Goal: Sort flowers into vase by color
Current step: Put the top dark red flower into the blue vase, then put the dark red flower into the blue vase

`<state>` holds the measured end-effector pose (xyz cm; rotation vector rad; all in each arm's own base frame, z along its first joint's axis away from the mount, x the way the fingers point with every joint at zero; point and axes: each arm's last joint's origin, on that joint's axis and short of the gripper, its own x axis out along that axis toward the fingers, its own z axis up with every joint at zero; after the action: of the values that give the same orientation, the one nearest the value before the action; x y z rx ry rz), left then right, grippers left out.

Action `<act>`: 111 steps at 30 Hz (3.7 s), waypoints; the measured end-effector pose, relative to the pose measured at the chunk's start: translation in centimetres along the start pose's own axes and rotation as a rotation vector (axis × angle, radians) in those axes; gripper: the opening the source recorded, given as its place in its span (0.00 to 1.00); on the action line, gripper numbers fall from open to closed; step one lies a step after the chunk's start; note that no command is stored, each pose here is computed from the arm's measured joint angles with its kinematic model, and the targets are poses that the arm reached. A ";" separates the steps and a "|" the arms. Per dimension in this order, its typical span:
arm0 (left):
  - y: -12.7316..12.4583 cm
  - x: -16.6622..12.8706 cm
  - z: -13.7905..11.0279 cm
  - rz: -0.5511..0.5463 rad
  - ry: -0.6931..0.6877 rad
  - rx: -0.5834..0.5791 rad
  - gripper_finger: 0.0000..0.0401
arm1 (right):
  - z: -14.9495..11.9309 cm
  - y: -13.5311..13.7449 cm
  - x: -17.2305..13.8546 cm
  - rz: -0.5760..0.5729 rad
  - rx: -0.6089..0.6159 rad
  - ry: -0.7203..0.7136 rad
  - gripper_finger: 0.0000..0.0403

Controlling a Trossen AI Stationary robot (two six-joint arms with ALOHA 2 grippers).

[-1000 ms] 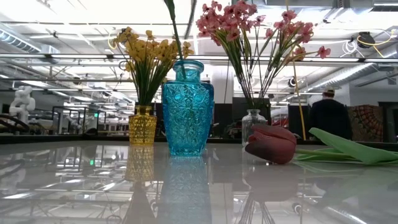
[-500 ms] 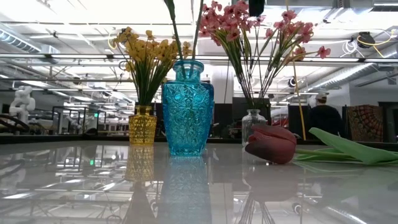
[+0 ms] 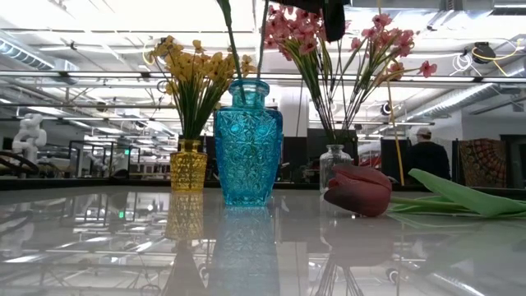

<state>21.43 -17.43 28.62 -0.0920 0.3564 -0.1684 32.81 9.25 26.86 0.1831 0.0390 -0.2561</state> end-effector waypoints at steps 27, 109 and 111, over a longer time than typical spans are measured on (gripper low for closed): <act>0.0 0.0 -0.1 0.004 0.012 0.001 0.35 | -1.0 -0.3 -1.2 0.096 -0.067 0.234 0.42; 0.2 0.0 -0.3 0.038 0.025 0.021 0.35 | -11.0 5.4 -13.5 0.257 -0.097 0.911 0.00; 0.2 0.0 -0.3 0.038 0.026 0.022 0.35 | -9.6 5.9 -14.0 0.312 -0.107 0.821 0.00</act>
<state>21.37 -17.22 28.30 -0.0617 0.3815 -0.1360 20.61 20.09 19.29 0.1755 0.8303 0.1470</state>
